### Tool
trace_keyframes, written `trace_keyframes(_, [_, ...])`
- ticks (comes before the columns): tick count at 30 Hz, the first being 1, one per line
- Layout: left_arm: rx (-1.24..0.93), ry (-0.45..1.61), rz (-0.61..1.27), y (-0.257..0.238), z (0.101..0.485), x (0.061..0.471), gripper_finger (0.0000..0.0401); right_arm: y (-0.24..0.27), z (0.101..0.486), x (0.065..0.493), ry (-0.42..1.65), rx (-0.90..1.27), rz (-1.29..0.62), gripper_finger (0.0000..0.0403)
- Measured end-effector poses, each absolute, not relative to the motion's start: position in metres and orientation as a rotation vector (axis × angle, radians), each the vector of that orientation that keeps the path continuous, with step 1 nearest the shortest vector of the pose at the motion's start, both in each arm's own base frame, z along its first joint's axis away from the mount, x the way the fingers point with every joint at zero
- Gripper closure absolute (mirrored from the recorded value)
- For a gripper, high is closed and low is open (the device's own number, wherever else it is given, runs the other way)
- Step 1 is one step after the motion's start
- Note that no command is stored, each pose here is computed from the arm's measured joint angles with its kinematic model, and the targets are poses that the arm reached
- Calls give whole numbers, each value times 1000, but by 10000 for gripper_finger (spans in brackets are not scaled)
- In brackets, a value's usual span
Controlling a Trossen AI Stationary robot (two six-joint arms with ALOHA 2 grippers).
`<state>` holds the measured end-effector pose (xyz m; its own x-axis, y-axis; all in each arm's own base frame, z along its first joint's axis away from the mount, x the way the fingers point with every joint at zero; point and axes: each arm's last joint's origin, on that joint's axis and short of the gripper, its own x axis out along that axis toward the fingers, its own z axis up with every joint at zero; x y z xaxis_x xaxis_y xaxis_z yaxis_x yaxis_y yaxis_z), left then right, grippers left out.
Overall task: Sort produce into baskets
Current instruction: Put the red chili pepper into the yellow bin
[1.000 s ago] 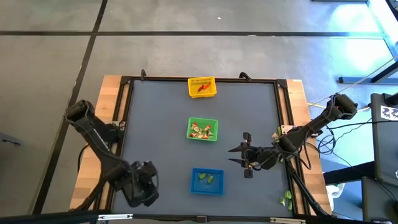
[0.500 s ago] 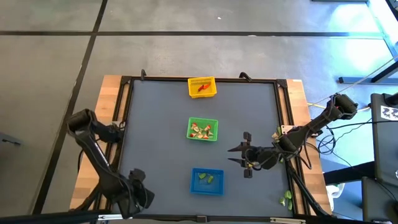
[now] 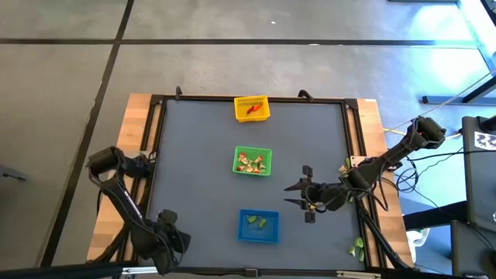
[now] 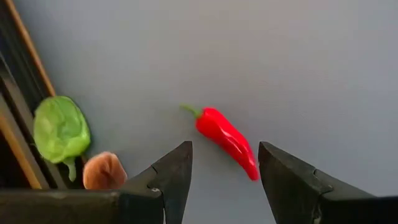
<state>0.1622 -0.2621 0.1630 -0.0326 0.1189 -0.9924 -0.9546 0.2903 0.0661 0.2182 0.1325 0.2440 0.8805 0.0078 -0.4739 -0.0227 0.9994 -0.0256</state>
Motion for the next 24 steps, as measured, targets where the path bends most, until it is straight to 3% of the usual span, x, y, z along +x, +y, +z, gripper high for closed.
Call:
trace_keyframes(10, [-772, 1312, 1067, -266, 142, 165, 233, 133, 244, 218, 494, -31, 16, 251])
trace_keyframes(24, [-606, 1360, 909, -264, 143, 167, 384, 133, 244, 218, 503, -25, 43, 251])
